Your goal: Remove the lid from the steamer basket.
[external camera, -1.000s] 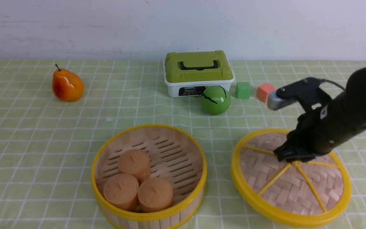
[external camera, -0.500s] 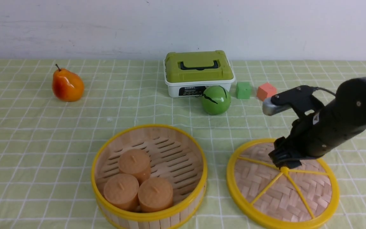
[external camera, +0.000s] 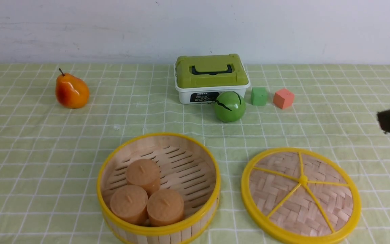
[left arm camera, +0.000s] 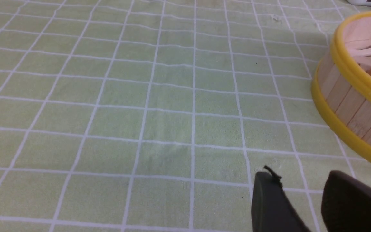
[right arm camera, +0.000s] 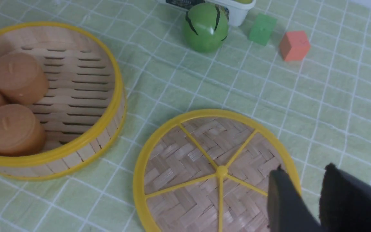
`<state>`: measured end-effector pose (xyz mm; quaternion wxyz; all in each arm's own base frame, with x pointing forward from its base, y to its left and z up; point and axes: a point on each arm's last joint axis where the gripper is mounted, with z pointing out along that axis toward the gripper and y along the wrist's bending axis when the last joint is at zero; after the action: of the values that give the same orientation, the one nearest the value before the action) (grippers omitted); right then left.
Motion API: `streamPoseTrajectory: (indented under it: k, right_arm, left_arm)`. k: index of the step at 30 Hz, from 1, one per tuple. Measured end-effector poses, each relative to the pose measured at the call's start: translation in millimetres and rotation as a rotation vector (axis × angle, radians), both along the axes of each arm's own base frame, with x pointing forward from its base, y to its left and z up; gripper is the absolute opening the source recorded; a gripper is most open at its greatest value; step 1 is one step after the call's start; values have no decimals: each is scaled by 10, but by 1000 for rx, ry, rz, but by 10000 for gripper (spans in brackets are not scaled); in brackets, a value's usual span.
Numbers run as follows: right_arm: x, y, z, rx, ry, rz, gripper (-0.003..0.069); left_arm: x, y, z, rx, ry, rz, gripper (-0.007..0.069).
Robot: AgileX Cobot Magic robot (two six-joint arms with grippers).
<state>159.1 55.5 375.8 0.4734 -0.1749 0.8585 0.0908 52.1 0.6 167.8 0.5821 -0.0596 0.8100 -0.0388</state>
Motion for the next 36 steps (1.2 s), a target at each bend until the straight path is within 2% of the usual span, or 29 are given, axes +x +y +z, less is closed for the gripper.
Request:
streamPoseTrajectory:
  k: [2, 6, 28, 31, 36]
  right_arm:
    - [-205, -61, -18, 12, -37, 0, 22]
    - [-466, -138, -40, 44, -84, -10, -20]
    - [-570, -177, -132, 22, -52, -13, -4]
    - [-626, -206, -177, 7, -67, -16, 0]
    - [-839, -249, -490, 115, -202, -24, 8]
  left_arm:
    - [0, 0, 0, 0, 0, 0, 239]
    - [0, 0, 0, 0, 0, 0, 239]
    - [0, 0, 0, 0, 0, 0, 239]
    - [0, 0, 0, 0, 0, 0, 239]
    - [0, 0, 0, 0, 0, 0, 239]
